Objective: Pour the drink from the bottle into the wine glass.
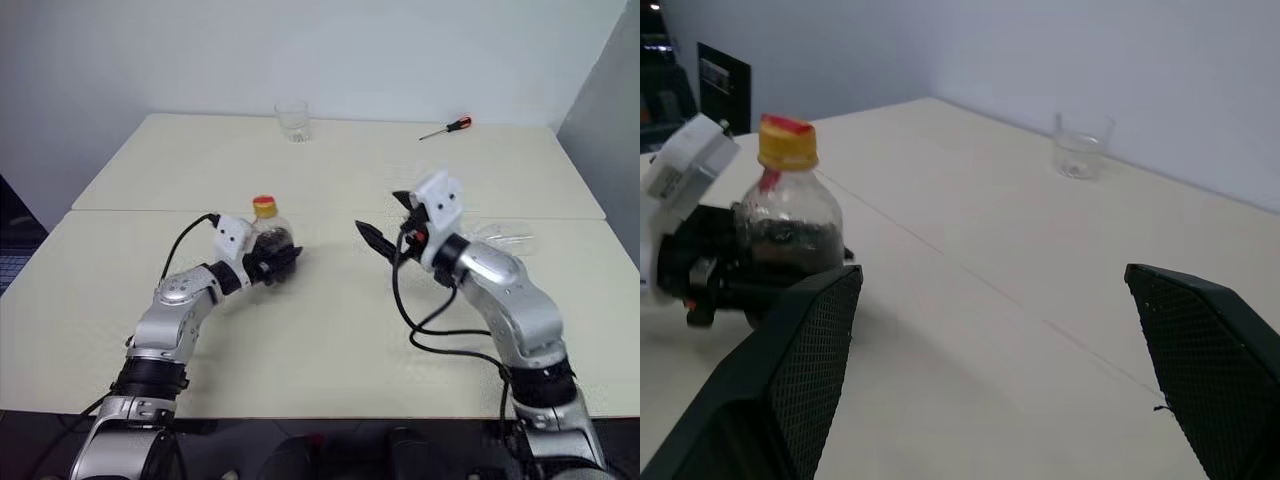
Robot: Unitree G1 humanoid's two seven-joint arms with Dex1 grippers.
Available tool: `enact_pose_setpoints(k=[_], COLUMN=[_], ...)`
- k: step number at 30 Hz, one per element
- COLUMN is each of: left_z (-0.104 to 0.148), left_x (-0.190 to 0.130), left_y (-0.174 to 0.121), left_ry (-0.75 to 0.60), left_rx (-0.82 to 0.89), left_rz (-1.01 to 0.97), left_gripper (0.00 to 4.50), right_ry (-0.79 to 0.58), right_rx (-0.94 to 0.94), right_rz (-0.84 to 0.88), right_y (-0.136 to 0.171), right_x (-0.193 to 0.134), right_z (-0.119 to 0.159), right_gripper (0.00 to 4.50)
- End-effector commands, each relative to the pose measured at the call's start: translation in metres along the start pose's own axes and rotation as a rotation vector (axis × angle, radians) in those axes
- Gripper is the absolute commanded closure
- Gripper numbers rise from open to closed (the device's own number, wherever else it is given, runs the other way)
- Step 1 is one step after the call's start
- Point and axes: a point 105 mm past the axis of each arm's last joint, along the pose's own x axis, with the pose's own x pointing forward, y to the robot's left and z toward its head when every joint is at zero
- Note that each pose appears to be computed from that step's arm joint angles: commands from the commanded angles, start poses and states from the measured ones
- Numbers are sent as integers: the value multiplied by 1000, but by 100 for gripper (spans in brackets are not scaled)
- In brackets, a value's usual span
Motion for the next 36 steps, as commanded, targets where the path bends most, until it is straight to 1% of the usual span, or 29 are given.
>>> enact_pose_setpoints(k=[1,6,10,14,19,24,25,26,27,36], left_z=[30,34,35,36,40,40,40,40,40,40], left_x=[3,5,8,13,19,21,22,22,22,22], left_y=[-11,-27,-45,-53,-57,-59,-59,-59,-58,-56], left_ry=[-68,-76,-86,-98,-117,-124,-125,-126,-127,-128], left_rx=[43,63,117,133,142,150,151,151,152,156], left_rz=[-105,-209,-317,-362,-387,-406,-407,-407,-406,-406], left_gripper=[229,229,229,229,229,229,229,229,229,229], right_ry=[-36,-36,-26,-38,-54,-55,-55,-57,-60,-64], right_rx=[-35,-21,38,60,111,134,139,144,150,164], right_rz=[81,168,246,276,339,364,365,365,365,380], right_y=[10,19,28,31,39,41,41,41,40,43], right_x=[12,20,27,33,35,35,35,36,36,36], right_z=[13,16,18,24,33,38,38,39,40,41], right_gripper=[0,0,0,0,0,0,38,57,90,409])
